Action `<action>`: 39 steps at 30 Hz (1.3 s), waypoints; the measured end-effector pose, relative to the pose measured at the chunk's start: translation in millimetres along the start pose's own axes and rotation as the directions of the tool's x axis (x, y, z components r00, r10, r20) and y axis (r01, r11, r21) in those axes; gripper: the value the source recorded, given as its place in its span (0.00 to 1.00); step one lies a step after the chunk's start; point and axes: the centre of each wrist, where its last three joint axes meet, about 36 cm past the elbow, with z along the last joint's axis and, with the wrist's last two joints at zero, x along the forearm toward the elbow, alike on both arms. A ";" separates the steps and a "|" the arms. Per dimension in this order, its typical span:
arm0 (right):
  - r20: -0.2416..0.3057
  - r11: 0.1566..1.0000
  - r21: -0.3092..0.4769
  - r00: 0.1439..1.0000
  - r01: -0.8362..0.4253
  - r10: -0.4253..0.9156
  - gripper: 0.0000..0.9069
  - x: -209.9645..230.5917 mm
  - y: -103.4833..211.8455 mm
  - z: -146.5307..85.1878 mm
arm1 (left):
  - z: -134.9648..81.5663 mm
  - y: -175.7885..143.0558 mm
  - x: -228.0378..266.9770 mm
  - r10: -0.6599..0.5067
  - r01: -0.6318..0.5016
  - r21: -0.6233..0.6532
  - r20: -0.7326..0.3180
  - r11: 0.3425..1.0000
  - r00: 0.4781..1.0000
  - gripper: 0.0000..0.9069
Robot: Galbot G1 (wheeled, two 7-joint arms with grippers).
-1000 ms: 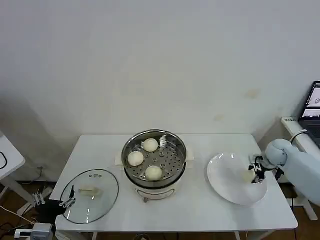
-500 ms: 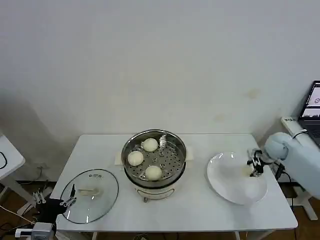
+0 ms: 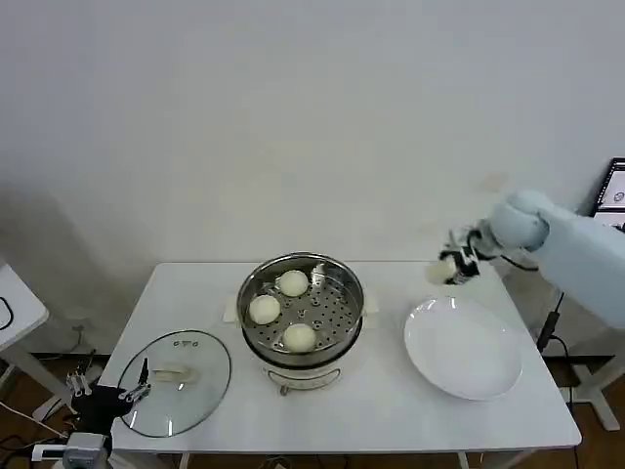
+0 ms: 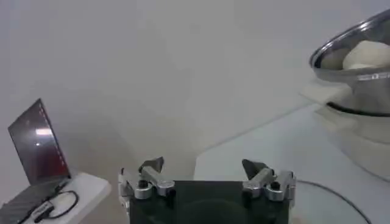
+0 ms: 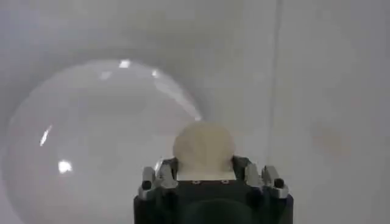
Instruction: Take steamed baozi put them in steamer then cover it.
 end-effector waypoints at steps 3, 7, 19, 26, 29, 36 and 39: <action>0.042 1.000 0.025 0.999 0.002 -0.003 0.68 5.6 -3.2 -35.3 | -0.5 -0.6 -0.5 0.000 0.000 0.003 0.001 1.000 1.000 1.00; 0.081 0.999 0.044 0.997 0.010 -0.014 0.68 9.1 -5.2 -74.5 | 0.5 -1.9 -1.3 -0.001 0.001 0.008 -0.002 1.000 1.000 1.00; 0.158 0.996 0.020 0.984 0.083 -0.085 0.68 -8.9 1.9 -162.1 | 4.5 -5.7 -4.7 0.001 0.000 0.018 -0.009 1.000 1.000 1.00; 0.140 0.992 -0.028 0.983 0.127 -0.122 0.68 -32.7 10.3 -180.3 | 5.9 -4.4 -5.0 -0.002 0.002 0.015 -0.011 1.000 1.000 1.00; 0.126 0.989 -0.047 0.983 0.144 -0.137 0.68 -43.0 13.5 -180.1 | 5.0 -4.2 -5.0 -0.003 0.003 0.015 -0.009 1.000 1.000 1.00; 0.107 0.984 -0.075 0.982 0.162 -0.154 0.68 -63.4 16.4 -181.9 | 4.1 -3.6 -5.1 -0.003 0.003 0.014 -0.005 1.000 1.000 1.00; 0.102 0.984 -0.081 0.983 0.162 -0.153 0.68 -68.8 15.9 -184.6 | 4.2 -3.4 -5.1 -0.004 0.004 0.013 -0.004 1.000 1.000 1.00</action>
